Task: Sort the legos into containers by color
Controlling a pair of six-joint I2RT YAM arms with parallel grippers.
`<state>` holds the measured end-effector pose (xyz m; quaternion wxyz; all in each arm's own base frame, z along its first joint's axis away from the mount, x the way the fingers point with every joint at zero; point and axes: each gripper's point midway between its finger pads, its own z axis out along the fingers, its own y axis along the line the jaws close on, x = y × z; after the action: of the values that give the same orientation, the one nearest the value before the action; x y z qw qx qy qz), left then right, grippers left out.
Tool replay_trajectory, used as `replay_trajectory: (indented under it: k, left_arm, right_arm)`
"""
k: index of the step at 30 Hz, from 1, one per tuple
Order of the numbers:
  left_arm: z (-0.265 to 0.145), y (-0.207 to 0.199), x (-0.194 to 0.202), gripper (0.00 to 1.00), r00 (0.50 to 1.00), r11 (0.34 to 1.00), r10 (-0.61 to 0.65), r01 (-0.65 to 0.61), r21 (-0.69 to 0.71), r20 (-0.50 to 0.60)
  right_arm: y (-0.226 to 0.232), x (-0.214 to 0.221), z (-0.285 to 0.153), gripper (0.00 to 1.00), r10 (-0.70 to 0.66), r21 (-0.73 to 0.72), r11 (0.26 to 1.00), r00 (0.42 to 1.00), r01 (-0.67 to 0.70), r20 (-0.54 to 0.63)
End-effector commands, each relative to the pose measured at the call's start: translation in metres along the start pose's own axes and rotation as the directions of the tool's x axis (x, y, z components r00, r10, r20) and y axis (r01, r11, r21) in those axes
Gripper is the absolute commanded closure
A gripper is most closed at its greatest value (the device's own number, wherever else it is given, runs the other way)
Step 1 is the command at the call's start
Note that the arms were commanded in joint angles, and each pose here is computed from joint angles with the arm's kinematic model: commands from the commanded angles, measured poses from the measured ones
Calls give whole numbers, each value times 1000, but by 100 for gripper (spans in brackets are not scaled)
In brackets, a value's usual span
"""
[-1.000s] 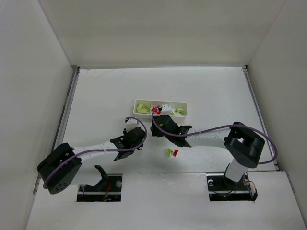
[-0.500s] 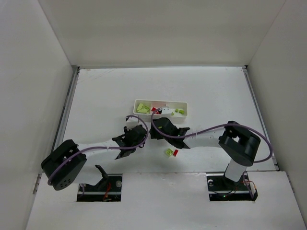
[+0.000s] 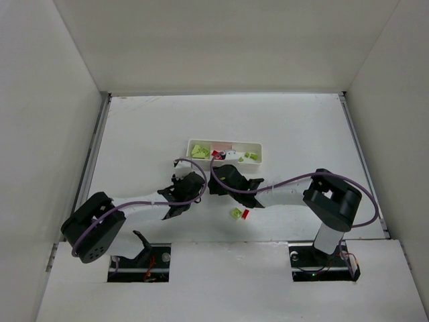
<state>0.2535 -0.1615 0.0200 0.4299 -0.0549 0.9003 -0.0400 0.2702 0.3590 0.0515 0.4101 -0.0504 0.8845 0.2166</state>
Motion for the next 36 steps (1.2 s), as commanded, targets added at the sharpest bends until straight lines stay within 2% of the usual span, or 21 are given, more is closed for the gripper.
replay_trajectory:
  k: [1,9,13,24,31,36]
  left_arm:
    - [0,-9,-13,73,1000,1000,-18,18,21,22]
    - [-7,1,-12,76,999,1000,-24,23,16,29]
    - [-4,5,-12,79,999,999,-41,41,5,29]
    - [-6,7,-29,81,995,997,-75,75,9,60]
    - [-21,15,-69,81,969,977,-211,208,41,125]
    - [-31,15,-88,81,942,948,-313,302,101,122]
  right_arm:
    - [20,-16,0,46,39,-57,998,998,-36,47]
    - [26,-17,2,42,37,-65,997,998,-34,47]
    - [30,-16,3,47,30,-77,997,999,-27,36]
    - [32,-12,-1,46,13,-92,996,1000,-10,27]
    - [50,6,9,44,-88,-143,986,996,85,-13]
    - [61,8,21,44,-125,-168,979,992,120,-23]
